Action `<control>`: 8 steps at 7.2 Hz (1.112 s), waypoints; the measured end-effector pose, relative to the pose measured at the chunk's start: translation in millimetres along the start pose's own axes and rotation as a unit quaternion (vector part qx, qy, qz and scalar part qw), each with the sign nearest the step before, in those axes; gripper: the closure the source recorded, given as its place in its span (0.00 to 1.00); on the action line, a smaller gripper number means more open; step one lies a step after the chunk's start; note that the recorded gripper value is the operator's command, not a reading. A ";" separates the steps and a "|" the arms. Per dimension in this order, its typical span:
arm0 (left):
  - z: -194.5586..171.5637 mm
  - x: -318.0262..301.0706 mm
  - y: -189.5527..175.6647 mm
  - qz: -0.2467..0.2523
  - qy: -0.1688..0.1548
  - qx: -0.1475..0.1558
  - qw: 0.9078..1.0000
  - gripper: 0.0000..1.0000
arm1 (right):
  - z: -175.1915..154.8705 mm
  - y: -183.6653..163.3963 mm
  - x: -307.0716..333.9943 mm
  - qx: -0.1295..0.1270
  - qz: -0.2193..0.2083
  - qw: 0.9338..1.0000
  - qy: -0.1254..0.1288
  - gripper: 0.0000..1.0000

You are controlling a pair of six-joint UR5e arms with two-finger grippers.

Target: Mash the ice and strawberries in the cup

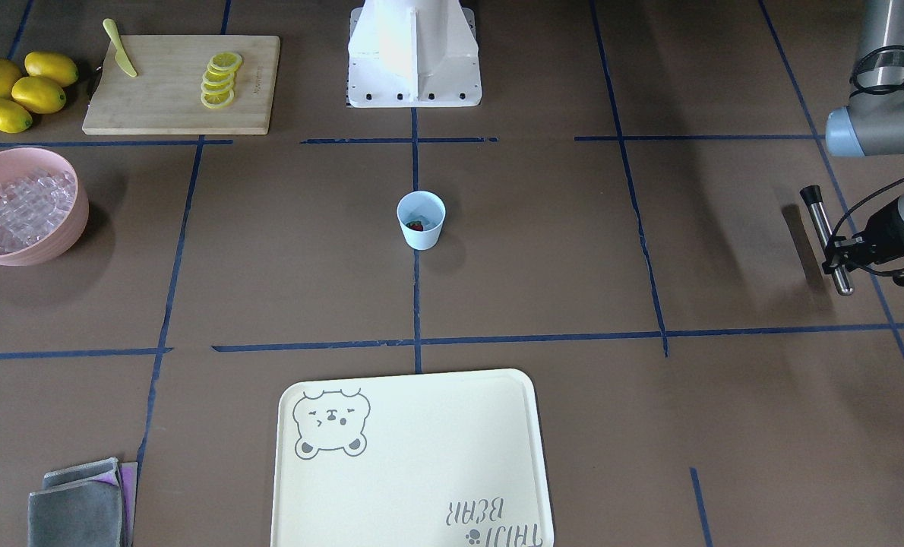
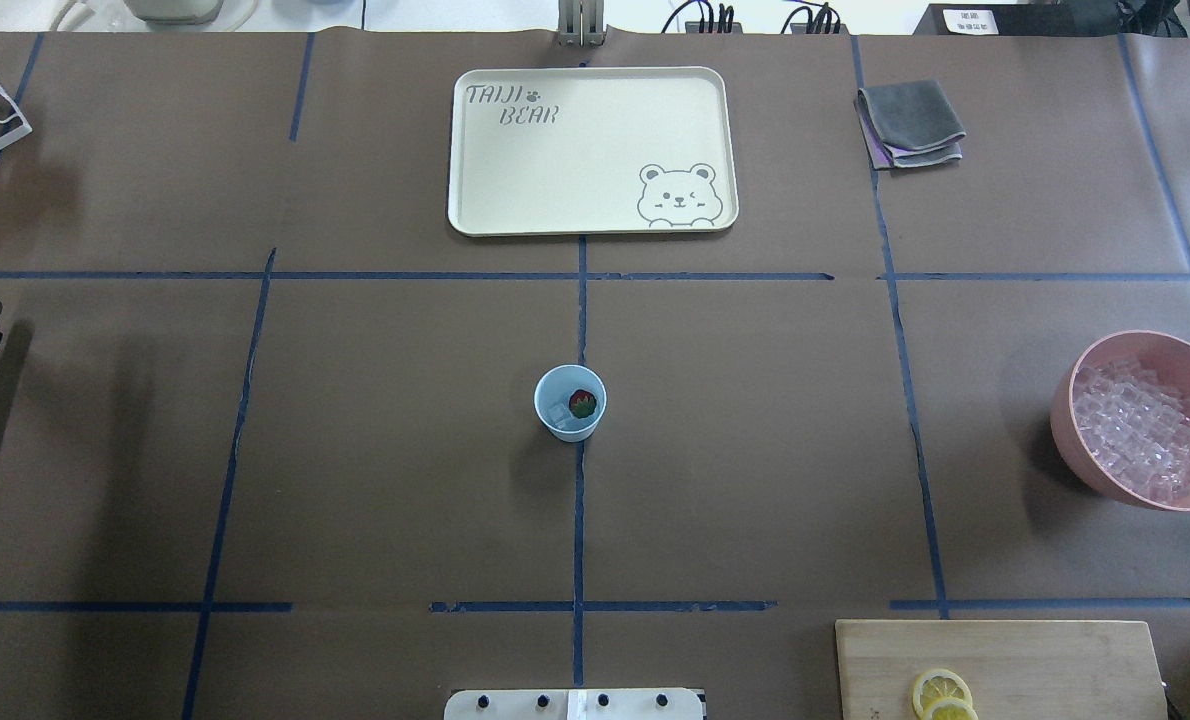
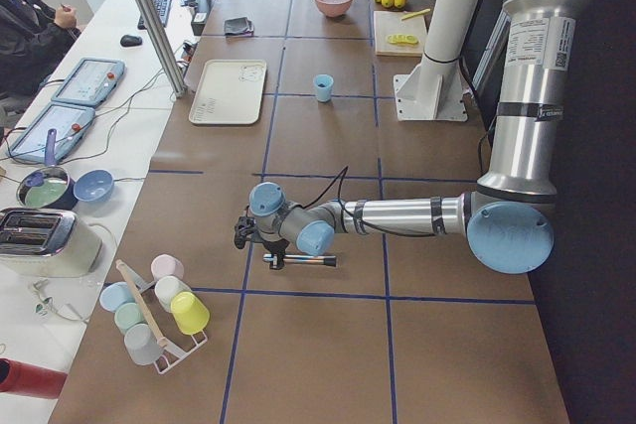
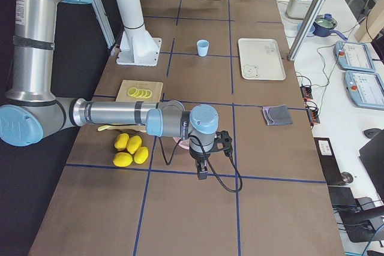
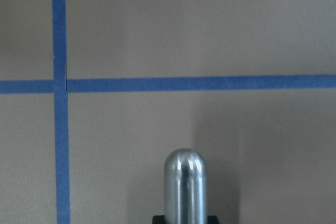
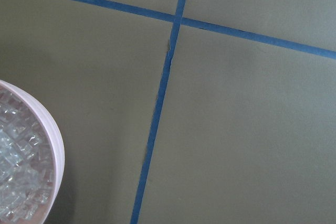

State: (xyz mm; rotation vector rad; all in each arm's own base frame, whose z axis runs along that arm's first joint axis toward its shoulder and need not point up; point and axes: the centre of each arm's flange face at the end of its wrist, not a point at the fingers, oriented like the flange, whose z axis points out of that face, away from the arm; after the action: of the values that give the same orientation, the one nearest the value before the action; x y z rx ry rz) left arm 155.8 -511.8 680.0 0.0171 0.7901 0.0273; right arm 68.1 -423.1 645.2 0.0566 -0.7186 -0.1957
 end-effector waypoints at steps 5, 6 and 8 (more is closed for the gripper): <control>-36.6 25.0 -2.3 0.041 0.071 0.003 0.997 0.00 | 0.2 0.1 0.1 0.000 0.001 1.000 -0.001 0.01; -56.7 12.6 -6.9 0.060 0.079 0.013 0.995 0.00 | 0.4 0.2 0.4 0.000 0.001 1.000 -0.001 0.01; -102.1 -22.2 -14.7 0.094 0.062 0.016 0.994 0.00 | 0.1 0.2 0.4 0.000 0.001 1.000 -0.001 0.01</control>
State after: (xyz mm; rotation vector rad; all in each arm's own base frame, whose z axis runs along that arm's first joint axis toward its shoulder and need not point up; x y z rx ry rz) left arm 67.8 -526.7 623.6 0.1209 0.9112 0.1953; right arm 68.3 -423.0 645.5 0.0556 -0.7202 -0.1931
